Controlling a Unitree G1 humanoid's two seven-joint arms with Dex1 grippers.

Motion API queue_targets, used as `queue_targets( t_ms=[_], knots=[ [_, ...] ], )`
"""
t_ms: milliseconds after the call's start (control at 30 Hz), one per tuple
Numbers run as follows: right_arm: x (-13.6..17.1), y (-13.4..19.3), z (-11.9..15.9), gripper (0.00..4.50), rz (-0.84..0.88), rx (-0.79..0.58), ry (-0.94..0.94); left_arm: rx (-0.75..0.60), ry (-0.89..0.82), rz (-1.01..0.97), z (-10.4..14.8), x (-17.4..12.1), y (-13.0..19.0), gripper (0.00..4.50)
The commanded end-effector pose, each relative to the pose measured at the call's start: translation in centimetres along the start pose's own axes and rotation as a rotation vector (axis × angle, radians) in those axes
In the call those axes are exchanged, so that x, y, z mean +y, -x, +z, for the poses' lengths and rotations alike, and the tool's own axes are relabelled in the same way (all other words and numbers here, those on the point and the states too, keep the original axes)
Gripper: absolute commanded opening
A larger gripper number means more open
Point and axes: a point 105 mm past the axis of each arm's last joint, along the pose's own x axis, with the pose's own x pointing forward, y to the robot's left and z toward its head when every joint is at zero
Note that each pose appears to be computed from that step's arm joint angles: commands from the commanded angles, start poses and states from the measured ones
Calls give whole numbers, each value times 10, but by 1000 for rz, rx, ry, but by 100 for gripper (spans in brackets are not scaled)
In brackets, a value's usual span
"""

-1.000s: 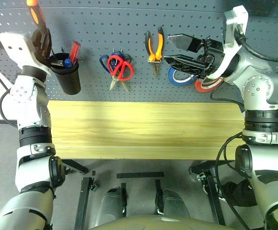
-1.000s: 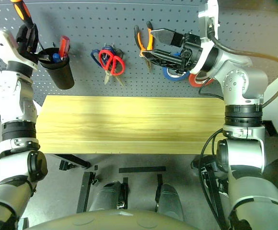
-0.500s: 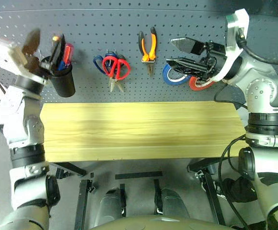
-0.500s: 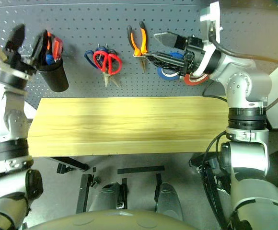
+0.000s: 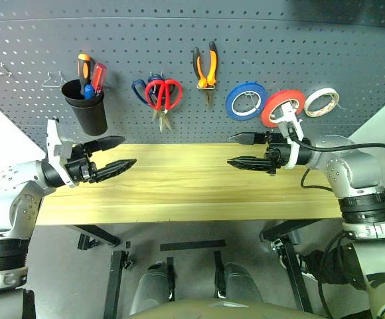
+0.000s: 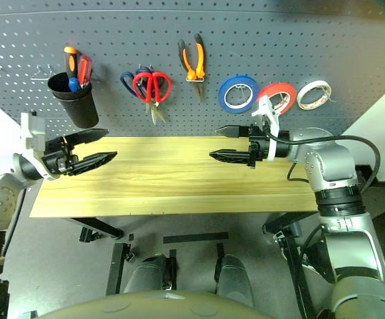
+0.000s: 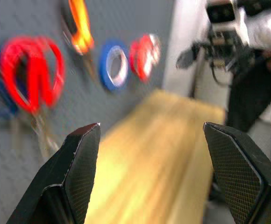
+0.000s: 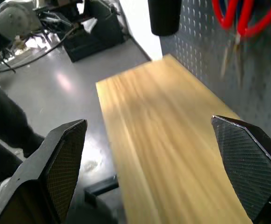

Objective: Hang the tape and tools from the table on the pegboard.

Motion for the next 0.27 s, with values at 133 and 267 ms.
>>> queue_targets(
  t_ms=[133, 267],
  knots=[
    [-5, -4, 14, 450, 25, 3, 98, 12, -50, -77, -11, -4, -11, 368],
    [-7, -6, 16, 450, 28, 4, 119, 11, -50, -77, -21, -8, -15, 368]
  ],
)
